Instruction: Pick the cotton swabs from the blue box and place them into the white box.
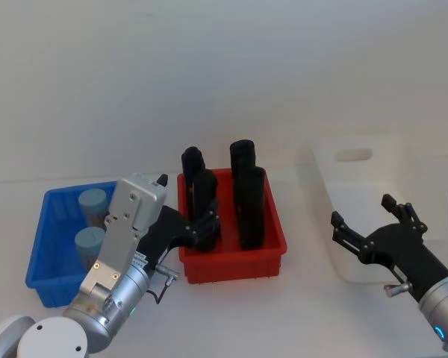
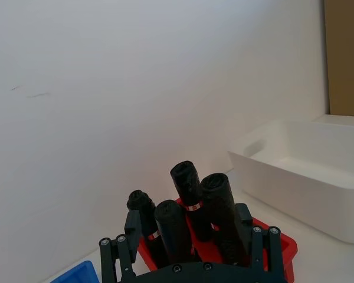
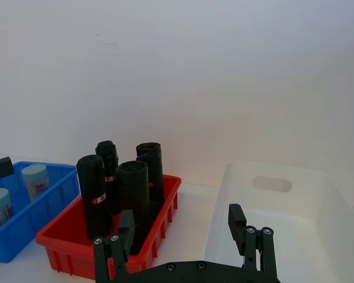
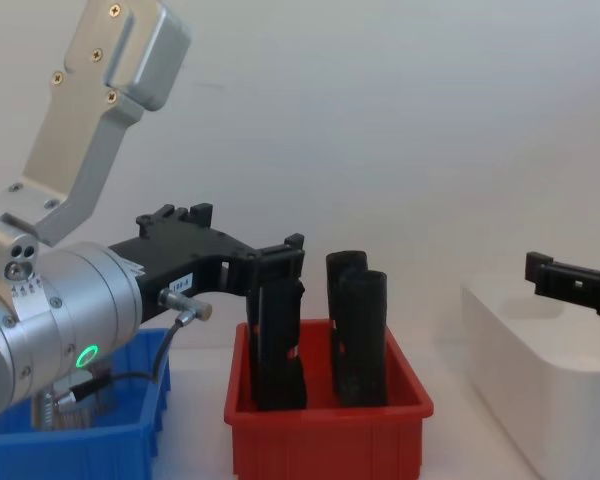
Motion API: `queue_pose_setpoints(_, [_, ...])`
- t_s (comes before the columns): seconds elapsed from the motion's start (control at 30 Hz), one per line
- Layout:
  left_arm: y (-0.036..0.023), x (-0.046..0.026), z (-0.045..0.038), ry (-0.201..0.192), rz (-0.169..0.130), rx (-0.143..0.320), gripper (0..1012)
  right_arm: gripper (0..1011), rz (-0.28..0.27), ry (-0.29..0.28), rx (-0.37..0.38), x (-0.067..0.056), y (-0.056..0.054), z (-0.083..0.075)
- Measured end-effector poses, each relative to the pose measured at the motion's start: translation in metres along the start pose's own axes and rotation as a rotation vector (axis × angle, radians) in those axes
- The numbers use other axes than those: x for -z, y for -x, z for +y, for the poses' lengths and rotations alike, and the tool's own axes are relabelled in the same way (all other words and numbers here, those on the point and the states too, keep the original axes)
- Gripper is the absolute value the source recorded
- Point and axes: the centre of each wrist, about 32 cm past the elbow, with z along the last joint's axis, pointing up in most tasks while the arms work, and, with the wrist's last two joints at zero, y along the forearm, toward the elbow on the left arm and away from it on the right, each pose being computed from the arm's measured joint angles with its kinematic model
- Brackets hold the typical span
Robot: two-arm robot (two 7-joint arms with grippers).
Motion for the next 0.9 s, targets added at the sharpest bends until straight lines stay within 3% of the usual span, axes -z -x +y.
queue_pose_setpoints(0.9, [0.0000,0.0000,0.0000,0.000,0.000,0.000,1004,1001,0.000,0.000,0.000,0.0000,0.0000,0.0000])
